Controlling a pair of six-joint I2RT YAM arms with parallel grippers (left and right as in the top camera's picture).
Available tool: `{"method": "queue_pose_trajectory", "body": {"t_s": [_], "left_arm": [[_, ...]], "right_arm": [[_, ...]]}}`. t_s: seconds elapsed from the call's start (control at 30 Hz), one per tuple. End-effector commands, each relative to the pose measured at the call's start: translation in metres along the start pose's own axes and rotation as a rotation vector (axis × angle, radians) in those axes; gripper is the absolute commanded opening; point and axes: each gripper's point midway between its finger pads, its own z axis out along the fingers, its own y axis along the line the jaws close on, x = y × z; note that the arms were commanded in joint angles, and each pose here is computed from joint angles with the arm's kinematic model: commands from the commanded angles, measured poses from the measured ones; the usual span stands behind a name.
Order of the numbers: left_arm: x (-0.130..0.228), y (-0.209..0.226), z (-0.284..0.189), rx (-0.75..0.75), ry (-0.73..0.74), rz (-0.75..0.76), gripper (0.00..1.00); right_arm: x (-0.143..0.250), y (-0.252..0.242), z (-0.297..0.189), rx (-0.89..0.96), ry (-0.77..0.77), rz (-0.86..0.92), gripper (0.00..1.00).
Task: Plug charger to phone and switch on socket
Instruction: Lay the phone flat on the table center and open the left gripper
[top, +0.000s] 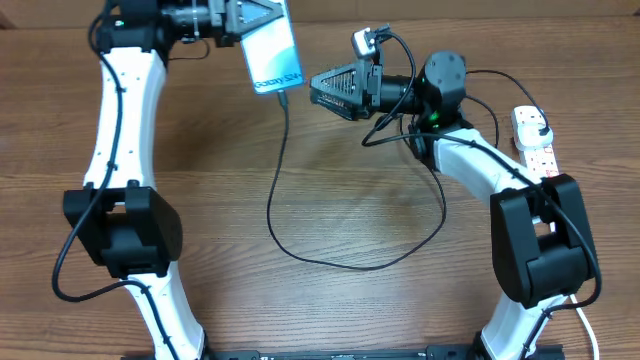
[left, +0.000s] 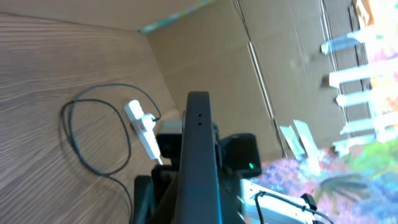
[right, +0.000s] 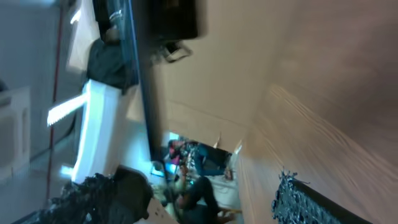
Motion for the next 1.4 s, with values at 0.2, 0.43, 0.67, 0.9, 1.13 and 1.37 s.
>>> {"method": "queue_pose_trajectory", "body": {"t_s": [0.2,0.43,0.67,0.9,1.13,1.37], "left_arm": [[-0.005,0.002,-0.023,-0.011,-0.033,-0.021,0.04],[0.002,0.028,-0.015,-0.146,-0.054,-0.067,0.04],[0.06,0.094,0.012,-0.561,0.071,-0.141,0.04],[0.118,0.128,0.059,-0.69,0.247,-0.192,0.04],[0.16,0.177,0.107,-0.701,0.376,-0.275,0.04],[0.18,0.216,0.135,-0.659,0.414,-0.355,0.04]], "right_arm": [[0.022,-0.123,-0.052,0.47,-0.083,0.277,0.84],[0.065,-0.177,-0.122,0.999,-0.164,0.439,0.77],[0.071,-0.145,-0.174,1.271,-0.282,0.4,0.77],[0.06,-0.103,-0.179,1.25,-0.358,0.314,0.79],[0.063,-0.096,-0.181,1.251,-0.357,0.312,0.8],[0.065,-0.097,-0.181,1.26,-0.328,0.287,0.81]]}}
